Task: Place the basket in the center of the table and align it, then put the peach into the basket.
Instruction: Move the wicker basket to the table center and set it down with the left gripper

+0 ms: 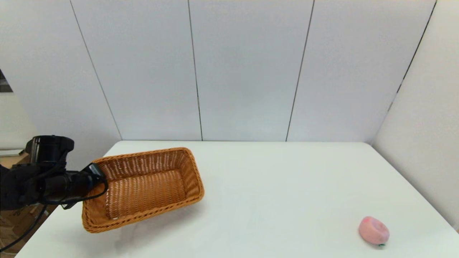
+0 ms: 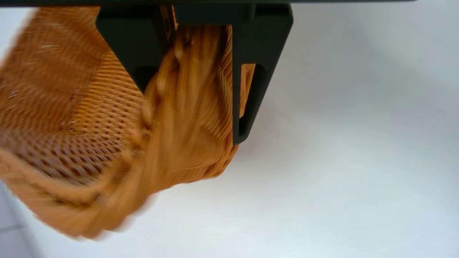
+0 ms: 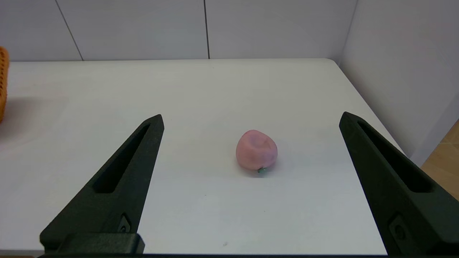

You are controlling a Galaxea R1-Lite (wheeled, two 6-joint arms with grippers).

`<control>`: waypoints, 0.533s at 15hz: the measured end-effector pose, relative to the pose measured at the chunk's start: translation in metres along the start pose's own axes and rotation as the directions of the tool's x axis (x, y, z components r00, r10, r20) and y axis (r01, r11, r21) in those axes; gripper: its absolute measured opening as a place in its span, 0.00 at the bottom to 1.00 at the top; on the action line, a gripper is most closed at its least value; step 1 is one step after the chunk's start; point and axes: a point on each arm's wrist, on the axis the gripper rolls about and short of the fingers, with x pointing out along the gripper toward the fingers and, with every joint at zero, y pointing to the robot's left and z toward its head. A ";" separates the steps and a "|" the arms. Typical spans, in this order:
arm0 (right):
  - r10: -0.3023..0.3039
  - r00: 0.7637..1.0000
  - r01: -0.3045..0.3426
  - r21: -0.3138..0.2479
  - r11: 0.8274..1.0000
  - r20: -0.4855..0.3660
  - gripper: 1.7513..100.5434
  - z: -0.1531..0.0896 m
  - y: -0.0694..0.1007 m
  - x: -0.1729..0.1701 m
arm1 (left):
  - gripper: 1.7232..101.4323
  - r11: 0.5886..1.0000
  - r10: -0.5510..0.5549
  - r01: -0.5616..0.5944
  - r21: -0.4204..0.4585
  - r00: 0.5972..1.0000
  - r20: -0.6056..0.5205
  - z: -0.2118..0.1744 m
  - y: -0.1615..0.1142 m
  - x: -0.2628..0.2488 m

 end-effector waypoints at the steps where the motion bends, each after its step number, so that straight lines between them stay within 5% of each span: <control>1: -0.001 1.000 0.001 0.000 1.000 0.000 0.96 0.000 0.000 0.000 | 0.23 0.999 -0.032 0.032 0.013 0.999 0.002 -0.003 -0.009 -0.006; 8: 0.000 1.000 0.000 0.000 1.000 0.000 0.97 0.000 0.000 0.000 | 0.14 0.953 -0.301 0.302 -0.023 0.932 -0.200 -0.036 -0.062 -0.020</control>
